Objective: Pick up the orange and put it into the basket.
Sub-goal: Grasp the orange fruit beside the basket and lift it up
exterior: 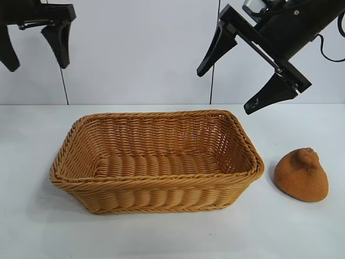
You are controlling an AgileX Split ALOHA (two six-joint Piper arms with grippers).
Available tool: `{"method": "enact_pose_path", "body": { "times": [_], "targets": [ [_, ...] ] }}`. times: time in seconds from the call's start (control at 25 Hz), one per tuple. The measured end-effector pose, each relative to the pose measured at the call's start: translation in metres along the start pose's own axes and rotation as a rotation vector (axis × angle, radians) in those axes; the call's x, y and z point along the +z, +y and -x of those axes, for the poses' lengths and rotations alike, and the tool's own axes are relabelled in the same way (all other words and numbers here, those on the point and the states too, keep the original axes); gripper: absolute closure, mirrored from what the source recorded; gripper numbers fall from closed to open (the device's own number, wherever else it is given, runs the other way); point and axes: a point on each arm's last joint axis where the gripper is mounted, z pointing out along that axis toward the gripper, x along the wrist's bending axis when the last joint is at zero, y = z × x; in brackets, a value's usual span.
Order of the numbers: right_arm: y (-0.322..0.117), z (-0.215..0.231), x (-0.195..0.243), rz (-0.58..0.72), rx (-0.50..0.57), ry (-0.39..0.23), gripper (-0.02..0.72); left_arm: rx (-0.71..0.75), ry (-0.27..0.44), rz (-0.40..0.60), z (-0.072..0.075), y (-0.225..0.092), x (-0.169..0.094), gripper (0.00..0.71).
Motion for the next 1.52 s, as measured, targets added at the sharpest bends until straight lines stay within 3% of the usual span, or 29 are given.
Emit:
{"method": "enact_pose_path", "body": {
  "times": [0.08,0.2,0.48,0.76,0.96,1.2,1.36,1.52],
  "targets": [
    [0.0,0.0,0.0,0.001,0.0,0.0,0.01,-0.028,0.028,0.0,-0.019,0.001,-0.001,0.091],
    [0.0,0.0,0.0,0.001,0.0,0.0,0.01,-0.052,0.042,0.008,-0.033,0.001,-0.005,0.093],
    [0.0,0.0,0.0,0.001,0.0,-0.001,0.01,-0.026,0.041,0.019,-0.033,-0.035,-0.041,0.095],
    [0.0,0.0,0.0,0.001,0.0,-0.001,0.01,-0.006,0.039,0.11,-0.03,-0.113,-0.111,0.095],
    [0.0,0.0,0.0,0.001,0.0,-0.001,0.01,0.011,0.042,0.141,-0.03,-0.177,-0.131,0.095],
    [0.0,0.0,0.0,0.001,0.0,-0.001,0.01,0.012,0.042,0.155,-0.031,-0.248,-0.129,0.095],
    [-0.001,-0.001,0.0,-0.01,0.005,0.012,0.01,0.012,0.042,0.15,-0.033,-0.294,-0.11,0.095],
    [0.001,-0.007,-0.006,-0.023,-0.034,0.027,0.01,0.009,0.026,0.238,-0.034,-0.326,-0.095,0.095]
  ]
}}
